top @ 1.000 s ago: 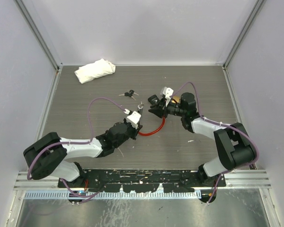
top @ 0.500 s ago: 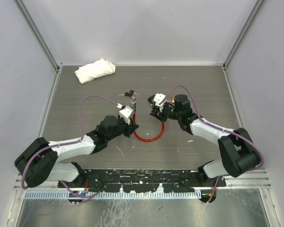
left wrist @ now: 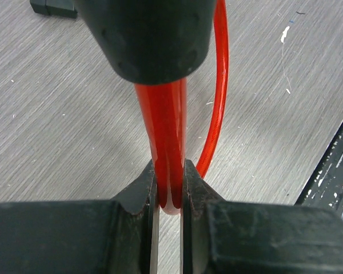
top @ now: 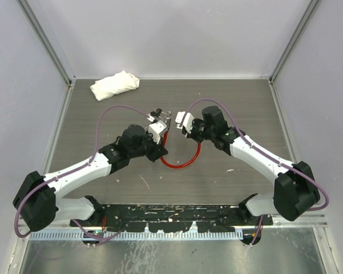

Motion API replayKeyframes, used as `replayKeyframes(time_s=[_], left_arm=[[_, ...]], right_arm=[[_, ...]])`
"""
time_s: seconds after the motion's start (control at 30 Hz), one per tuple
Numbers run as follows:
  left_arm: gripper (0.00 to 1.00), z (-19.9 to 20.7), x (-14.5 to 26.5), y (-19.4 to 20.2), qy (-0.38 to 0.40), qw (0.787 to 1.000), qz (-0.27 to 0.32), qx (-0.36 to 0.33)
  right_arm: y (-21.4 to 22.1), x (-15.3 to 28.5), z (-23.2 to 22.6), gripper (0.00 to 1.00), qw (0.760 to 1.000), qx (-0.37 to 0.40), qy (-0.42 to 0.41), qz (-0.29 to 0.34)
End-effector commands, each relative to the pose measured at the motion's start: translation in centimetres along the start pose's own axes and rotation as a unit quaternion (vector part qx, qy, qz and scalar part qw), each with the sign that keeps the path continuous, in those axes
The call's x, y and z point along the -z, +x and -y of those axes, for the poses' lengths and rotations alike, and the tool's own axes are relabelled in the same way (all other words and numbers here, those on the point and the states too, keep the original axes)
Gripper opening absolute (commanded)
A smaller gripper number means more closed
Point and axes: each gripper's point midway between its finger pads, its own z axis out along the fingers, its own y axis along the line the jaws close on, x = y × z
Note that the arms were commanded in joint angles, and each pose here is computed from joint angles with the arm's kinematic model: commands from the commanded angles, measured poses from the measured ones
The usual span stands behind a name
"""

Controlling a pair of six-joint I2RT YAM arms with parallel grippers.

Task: Lock with the key
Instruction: Adjust the lock.

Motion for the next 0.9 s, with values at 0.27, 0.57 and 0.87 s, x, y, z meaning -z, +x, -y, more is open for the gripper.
replayKeyframes(time_s=[0.27, 0.57, 0.87], left_arm=[[0.00, 1.0, 0.4, 0.3, 0.031, 0.995, -0.097, -0.009], [0.00, 1.0, 0.3, 0.5, 0.031, 0.992, -0.120, -0.004], [0.00, 0.8, 0.3, 0.8, 0.026, 0.992, -0.127, -0.004]], right_arm=[[-2.1, 1.7, 1.6, 0.01, 0.999, 0.043, 0.016, -0.019], [-3.0, 2.0, 1.3, 0.01, 1.000, 0.029, 0.007, -0.009], [-3.9, 1.7, 0.7, 0.01, 1.000, -0.004, -0.016, 0.003]])
